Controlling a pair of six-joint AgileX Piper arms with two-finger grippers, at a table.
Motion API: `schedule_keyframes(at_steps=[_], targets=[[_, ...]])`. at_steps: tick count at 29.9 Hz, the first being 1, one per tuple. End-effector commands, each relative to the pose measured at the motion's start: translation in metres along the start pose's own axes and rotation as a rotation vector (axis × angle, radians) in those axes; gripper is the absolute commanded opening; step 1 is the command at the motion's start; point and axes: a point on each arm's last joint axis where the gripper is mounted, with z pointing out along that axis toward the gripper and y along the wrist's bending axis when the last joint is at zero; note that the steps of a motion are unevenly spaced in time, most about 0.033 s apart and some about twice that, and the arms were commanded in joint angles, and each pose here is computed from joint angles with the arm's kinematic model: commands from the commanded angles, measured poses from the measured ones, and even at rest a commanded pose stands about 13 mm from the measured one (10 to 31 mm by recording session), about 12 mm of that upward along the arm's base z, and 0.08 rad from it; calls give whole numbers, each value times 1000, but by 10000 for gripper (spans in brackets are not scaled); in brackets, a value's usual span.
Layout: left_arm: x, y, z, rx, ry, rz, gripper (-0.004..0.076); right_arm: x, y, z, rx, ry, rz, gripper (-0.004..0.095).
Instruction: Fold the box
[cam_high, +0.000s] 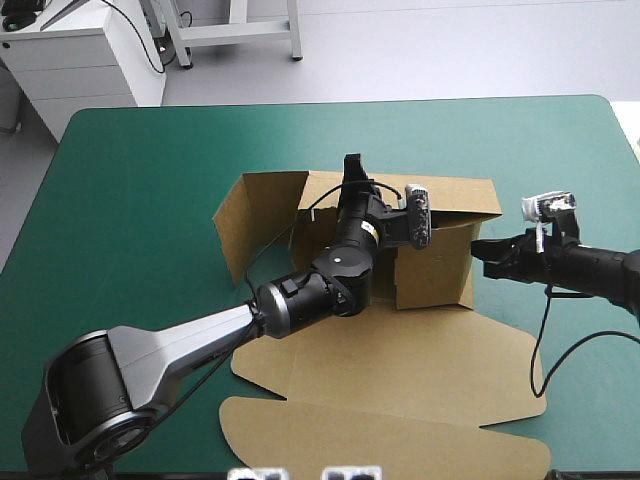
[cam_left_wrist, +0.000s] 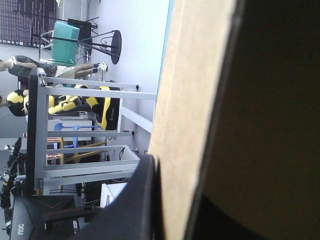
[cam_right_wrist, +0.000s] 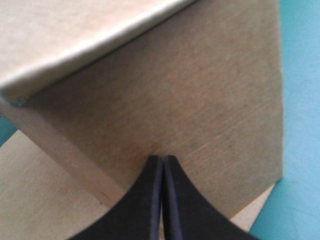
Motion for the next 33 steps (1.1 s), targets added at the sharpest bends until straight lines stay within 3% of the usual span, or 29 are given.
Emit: schedule_keyframes(at_steps=[1, 5, 12, 20, 28, 33], targets=[[-6, 16, -16, -13, -79, -83, -8, -11, 26, 7, -71, -50, -82, -18], [-6, 16, -16, -13, -79, -83, -8, -14, 35, 22, -24, -52, -125, -18], [-6, 16, -16, -14, -73, -83, -8, -9, 44, 24, -67, -1, -117, -18], [-5, 17, -16, -14, -69, -83, -8, -1, 67, -5, -37, 66, -153, -16], [-6, 17, -16, -15, -72, -82, -8, 7, 99, -37, -66, 73, -185, -16], [-6, 17, -16, -15, -72, -82, -8, 6, 97, -37, -44, 74, -184, -16]])
